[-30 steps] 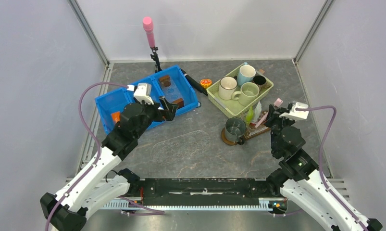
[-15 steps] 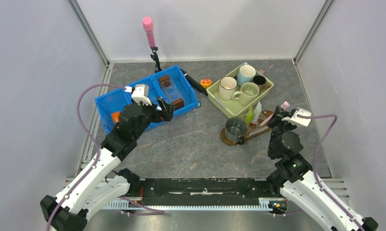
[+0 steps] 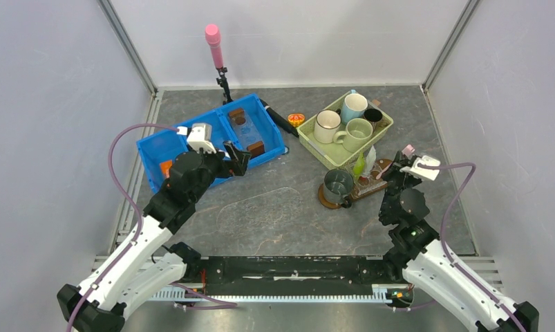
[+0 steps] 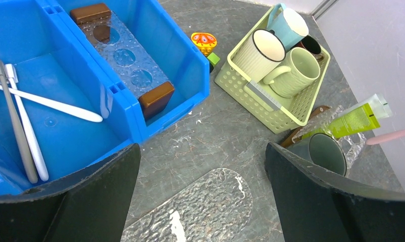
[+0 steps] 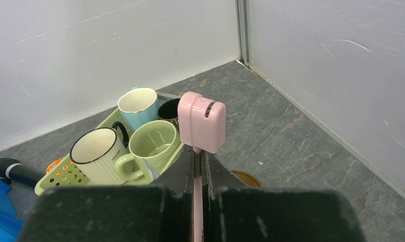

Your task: Prepare toiletry sets of a toothbrush and toothpaste on the tray

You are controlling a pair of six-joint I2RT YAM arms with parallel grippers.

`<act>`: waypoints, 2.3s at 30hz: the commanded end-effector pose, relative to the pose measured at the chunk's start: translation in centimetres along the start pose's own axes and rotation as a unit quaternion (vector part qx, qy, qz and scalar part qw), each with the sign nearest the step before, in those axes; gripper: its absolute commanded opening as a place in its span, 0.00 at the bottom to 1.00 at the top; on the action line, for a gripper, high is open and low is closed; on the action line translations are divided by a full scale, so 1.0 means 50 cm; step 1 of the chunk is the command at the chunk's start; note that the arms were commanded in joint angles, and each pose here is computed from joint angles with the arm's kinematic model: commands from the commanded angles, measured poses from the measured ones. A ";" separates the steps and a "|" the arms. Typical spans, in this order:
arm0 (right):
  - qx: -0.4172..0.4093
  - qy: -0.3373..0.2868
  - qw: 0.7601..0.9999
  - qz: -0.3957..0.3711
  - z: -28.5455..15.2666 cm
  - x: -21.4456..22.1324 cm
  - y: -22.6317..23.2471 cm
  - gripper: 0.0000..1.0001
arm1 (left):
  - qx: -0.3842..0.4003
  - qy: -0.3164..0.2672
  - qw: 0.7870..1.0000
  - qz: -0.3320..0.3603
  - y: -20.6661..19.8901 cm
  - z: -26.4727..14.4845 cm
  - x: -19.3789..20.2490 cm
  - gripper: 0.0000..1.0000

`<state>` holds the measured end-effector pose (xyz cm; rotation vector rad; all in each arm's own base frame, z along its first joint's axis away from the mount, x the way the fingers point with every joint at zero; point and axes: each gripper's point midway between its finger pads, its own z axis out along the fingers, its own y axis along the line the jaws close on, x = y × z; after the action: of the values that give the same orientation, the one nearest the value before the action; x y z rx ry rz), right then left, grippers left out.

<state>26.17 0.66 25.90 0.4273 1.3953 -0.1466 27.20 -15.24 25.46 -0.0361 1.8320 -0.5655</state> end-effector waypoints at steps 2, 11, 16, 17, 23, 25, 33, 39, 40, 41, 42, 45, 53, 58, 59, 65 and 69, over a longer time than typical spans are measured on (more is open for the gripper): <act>0.011 -0.016 1.000 0.001 0.010 -0.006 -0.005 0.00 | -0.011 -0.010 1.000 -0.018 0.008 -0.003 -0.008 1.00; -0.003 -0.006 1.000 -0.003 0.031 0.036 0.000 0.00 | -0.014 -0.011 1.000 -0.011 0.012 -0.010 -0.011 1.00; -0.006 0.000 1.000 0.013 0.041 0.062 -0.006 0.00 | -0.017 -0.011 1.000 -0.009 0.013 -0.016 -0.014 1.00; -0.007 0.001 1.000 0.016 0.044 0.065 -0.007 0.00 | -0.018 -0.011 1.000 -0.008 0.014 -0.017 -0.013 1.00; -0.016 0.016 0.999 0.025 0.051 0.096 -0.009 0.00 | -0.024 -0.013 1.000 -0.008 0.021 -0.025 -0.013 1.00; -0.022 0.021 0.999 0.024 0.051 0.103 -0.003 0.01 | -0.024 -0.013 1.000 -0.010 0.022 -0.027 -0.012 1.00; -0.034 0.033 0.999 0.019 0.055 0.121 0.008 0.10 | -0.027 -0.015 0.999 -0.013 0.026 -0.037 -0.012 1.00; -0.038 0.044 0.998 0.018 0.056 0.137 0.014 0.12 | -0.030 -0.017 0.999 -0.015 0.031 -0.046 -0.010 1.00; -0.038 0.045 0.998 0.017 0.056 0.138 0.014 0.13 | -0.031 -0.017 0.999 -0.014 0.033 -0.048 -0.010 1.00; -0.039 0.047 0.998 0.017 0.056 0.140 0.015 0.13 | -0.032 -0.019 0.999 -0.015 0.033 -0.050 -0.011 1.00; -0.041 0.047 0.998 0.016 0.056 0.140 0.016 0.15 | -0.032 -0.019 0.999 -0.015 0.034 -0.051 -0.010 1.00; -0.044 0.051 0.998 0.012 0.055 0.146 0.018 0.19 | -0.031 -0.020 0.999 -0.017 0.034 -0.054 -0.009 1.00; -0.044 0.058 0.997 0.005 0.054 0.156 0.016 0.25 | -0.030 -0.026 0.999 -0.016 0.034 -0.059 -0.016 1.00; -0.043 0.057 0.997 0.007 0.052 0.154 0.014 0.22 | -0.030 -0.026 0.999 -0.014 0.035 -0.061 -0.015 1.00; -0.042 0.056 0.998 0.007 0.053 0.152 0.014 0.19 | -0.030 -0.027 0.999 -0.014 0.034 -0.062 -0.016 1.00; -0.039 0.058 0.998 0.000 0.055 0.151 0.012 0.04 | -0.030 -0.027 0.999 -0.014 0.035 -0.063 -0.016 1.00; -0.041 0.059 0.997 0.000 0.055 0.147 0.014 0.01 | -0.031 -0.030 0.999 -0.017 0.036 -0.065 -0.016 1.00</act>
<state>30.19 1.53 18.29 0.3608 1.5349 -0.0728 24.97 -12.78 25.83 -0.0789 1.8154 -0.5262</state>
